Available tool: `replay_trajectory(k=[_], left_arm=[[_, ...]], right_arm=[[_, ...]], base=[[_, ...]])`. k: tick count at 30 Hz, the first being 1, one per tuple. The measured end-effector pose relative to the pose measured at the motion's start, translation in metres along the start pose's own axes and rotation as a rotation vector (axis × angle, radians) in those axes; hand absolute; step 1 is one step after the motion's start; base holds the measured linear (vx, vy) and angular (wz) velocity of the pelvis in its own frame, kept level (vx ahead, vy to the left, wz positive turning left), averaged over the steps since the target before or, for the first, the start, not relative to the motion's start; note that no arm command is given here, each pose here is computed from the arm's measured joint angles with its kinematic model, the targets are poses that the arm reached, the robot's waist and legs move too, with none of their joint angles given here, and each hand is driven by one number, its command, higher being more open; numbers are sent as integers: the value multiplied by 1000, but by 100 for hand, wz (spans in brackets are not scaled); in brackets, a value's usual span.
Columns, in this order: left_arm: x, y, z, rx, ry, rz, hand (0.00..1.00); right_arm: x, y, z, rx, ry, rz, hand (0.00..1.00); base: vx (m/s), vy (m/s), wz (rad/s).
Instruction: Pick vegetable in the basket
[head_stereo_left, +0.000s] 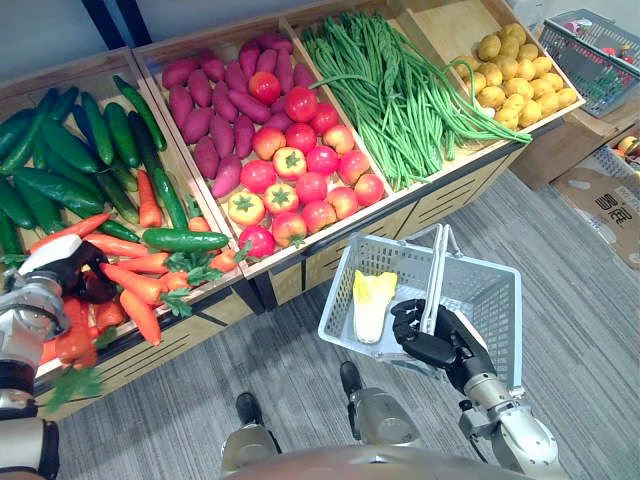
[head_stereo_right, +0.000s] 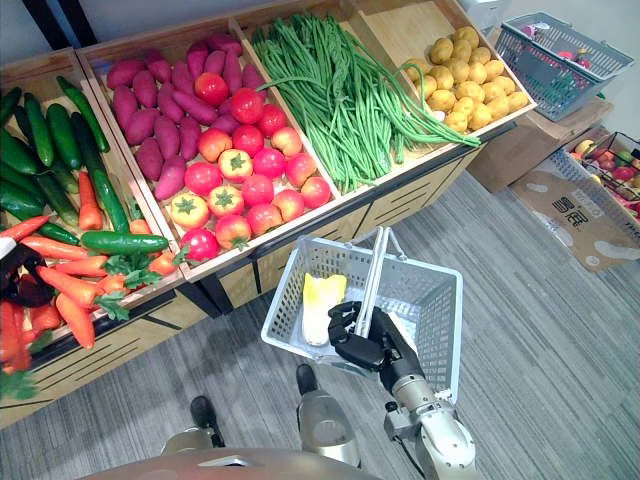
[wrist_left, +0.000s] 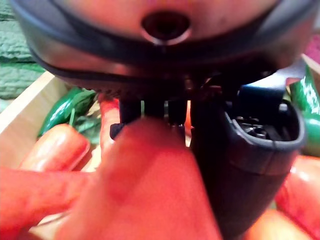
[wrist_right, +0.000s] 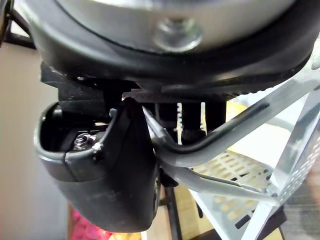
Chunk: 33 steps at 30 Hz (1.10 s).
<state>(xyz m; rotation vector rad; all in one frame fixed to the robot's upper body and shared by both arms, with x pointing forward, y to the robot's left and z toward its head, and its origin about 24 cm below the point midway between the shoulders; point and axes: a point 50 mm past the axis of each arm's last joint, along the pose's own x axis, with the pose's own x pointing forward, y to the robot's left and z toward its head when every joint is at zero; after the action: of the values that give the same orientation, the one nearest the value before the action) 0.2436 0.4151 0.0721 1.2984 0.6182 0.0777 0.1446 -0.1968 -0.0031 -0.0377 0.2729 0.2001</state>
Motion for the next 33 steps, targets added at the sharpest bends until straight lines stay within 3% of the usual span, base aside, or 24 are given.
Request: replay_trajectory(k=[4,7,14,27,33], left_arm=[[1,-6,22,75,-84,-49,0],[-3,0,45,93,-173,-4,0],[-27,46,96,17,-410,252,0],[-42,41,90,-43,-398,320,0],[-61,40,115,-93,-512,380,0]], right_arm=[[-1,1,-2,15,2,-19,0],[-5,0,-2,33,-1,-50,0],[-14,-8,-1,21,1,-94,0],[-27,-16,-10,-14,63,-161,0],[-30,-17,-13,1,72,-196,0]], base=[[-8,4,17],[3,-4,20],[-18,20,16],[-17,0,5],[7,2,3]])
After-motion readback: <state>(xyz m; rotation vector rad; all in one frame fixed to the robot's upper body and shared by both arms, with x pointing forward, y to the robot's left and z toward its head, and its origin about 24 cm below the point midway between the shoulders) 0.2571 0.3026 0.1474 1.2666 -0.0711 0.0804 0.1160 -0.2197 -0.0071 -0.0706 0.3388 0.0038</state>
